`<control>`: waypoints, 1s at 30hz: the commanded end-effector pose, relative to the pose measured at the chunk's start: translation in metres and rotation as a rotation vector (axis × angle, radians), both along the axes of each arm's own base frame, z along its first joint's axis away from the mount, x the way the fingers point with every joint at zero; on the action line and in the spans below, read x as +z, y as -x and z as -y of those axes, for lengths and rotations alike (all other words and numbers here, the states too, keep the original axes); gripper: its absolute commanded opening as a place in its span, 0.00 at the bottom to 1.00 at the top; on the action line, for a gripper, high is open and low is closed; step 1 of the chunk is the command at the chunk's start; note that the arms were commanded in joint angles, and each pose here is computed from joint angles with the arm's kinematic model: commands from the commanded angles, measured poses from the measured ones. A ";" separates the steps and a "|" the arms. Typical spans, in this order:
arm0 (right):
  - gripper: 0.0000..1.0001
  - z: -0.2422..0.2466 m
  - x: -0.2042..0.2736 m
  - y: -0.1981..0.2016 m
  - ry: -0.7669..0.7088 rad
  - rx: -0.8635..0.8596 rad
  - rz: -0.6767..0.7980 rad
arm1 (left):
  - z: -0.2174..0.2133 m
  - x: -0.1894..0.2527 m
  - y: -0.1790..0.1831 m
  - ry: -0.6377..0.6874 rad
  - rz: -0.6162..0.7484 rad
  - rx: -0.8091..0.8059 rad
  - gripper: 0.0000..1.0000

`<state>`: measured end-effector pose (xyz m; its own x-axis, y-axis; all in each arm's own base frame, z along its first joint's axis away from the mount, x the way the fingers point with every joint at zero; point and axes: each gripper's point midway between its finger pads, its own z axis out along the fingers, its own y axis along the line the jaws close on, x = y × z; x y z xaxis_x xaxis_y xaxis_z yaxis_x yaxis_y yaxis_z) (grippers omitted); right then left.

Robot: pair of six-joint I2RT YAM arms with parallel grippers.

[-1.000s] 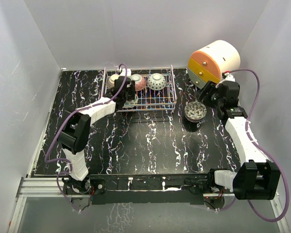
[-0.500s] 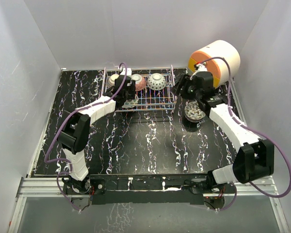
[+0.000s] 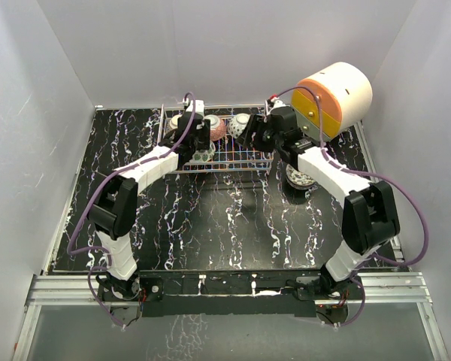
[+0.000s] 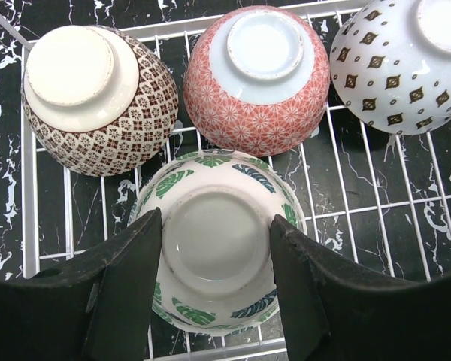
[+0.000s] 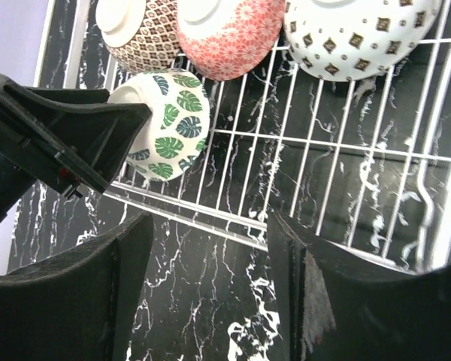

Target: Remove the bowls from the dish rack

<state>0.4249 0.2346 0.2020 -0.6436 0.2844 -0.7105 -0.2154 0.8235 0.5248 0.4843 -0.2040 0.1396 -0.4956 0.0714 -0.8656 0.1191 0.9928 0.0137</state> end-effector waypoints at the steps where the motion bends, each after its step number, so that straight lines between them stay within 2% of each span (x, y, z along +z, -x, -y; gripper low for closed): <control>1: 0.67 -0.030 0.039 -0.018 -0.150 0.075 0.093 | 0.007 0.076 -0.005 0.091 0.141 -0.016 0.07; 10: 0.69 -0.056 0.032 -0.026 -0.247 0.156 0.045 | 0.010 0.093 -0.001 0.178 0.144 -0.038 0.07; 21: 0.69 -0.055 0.033 -0.024 -0.251 0.149 0.044 | 0.006 0.105 -0.005 0.502 0.067 -0.096 0.07; 30: 0.68 -0.065 0.044 -0.018 -0.351 0.199 0.067 | 0.010 0.114 0.002 0.717 0.046 -0.134 0.08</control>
<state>0.4416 0.2913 0.2055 -0.7229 0.3507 -0.5953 -0.2967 0.6206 0.7258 0.4940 -0.1936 0.1846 -0.5475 -0.3662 -0.7525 0.1225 0.8544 -0.5049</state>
